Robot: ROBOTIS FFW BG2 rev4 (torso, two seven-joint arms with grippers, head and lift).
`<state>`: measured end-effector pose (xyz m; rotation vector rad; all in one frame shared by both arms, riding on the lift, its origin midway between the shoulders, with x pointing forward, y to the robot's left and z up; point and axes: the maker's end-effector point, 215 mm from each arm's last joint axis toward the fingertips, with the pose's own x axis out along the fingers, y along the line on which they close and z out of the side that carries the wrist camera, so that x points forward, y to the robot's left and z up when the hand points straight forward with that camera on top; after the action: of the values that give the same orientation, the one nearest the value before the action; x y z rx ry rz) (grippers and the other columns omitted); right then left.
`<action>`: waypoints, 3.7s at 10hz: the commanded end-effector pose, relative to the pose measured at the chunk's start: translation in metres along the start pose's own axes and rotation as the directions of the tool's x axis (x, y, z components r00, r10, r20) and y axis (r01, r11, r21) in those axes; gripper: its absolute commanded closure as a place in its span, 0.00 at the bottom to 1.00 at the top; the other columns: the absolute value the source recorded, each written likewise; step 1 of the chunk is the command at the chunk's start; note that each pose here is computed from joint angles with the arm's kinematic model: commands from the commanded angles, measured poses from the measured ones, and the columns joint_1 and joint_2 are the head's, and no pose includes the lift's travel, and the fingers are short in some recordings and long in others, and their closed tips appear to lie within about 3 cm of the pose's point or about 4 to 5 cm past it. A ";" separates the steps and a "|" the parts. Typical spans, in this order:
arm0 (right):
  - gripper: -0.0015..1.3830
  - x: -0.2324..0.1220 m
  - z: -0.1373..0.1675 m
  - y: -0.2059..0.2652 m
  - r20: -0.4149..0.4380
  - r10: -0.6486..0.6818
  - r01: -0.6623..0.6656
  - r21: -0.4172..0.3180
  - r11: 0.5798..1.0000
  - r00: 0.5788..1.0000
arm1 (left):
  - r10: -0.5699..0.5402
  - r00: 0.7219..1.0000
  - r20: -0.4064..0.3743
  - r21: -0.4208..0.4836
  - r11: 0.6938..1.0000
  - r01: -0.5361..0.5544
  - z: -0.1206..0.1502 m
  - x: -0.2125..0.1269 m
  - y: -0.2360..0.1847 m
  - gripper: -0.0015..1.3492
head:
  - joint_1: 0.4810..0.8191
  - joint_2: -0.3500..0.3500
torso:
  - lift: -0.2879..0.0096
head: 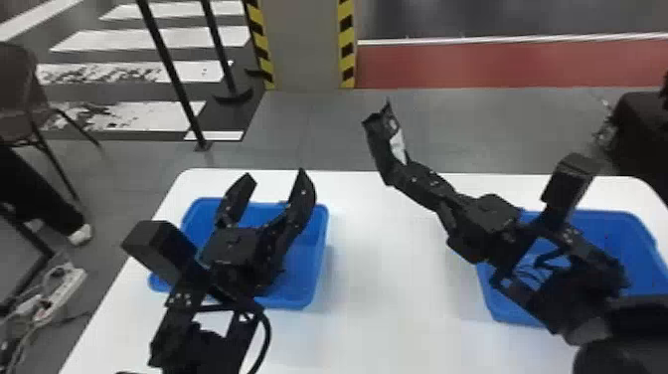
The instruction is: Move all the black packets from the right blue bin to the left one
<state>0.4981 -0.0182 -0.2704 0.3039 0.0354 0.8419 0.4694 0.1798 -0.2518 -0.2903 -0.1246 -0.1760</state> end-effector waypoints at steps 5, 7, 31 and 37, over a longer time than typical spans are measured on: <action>0.82 0.029 -0.040 0.057 -0.079 0.156 -0.150 0.079 0.986 0.985 | -0.065 0.998 0.013 -0.043 0.997 0.066 0.015 0.008 -0.021 0.19 | 0.63 0.85 | 0.60; 0.82 0.036 -0.034 0.063 -0.078 0.175 -0.170 0.065 0.983 0.981 | -0.087 0.996 0.004 -0.047 0.995 0.087 0.018 0.009 -0.030 0.19 | 0.63 0.85 | 0.60; 0.08 -0.046 -0.009 -0.046 0.016 -0.051 0.051 0.032 0.998 0.999 | 0.214 0.975 0.063 0.242 0.944 -0.223 -0.034 0.014 0.133 0.06 | 0.63 0.87 | 0.60; 0.08 -0.139 0.039 -0.061 0.141 -0.417 0.434 -0.126 0.892 0.898 | 0.106 0.991 0.080 0.187 0.975 -0.119 0.021 -0.058 0.034 0.18 | 0.63 0.64 | 0.60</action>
<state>0.4657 -0.1685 -0.2665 0.1848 -0.0525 0.3865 0.4277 0.2302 -0.2533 -0.1084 -0.2037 -0.0372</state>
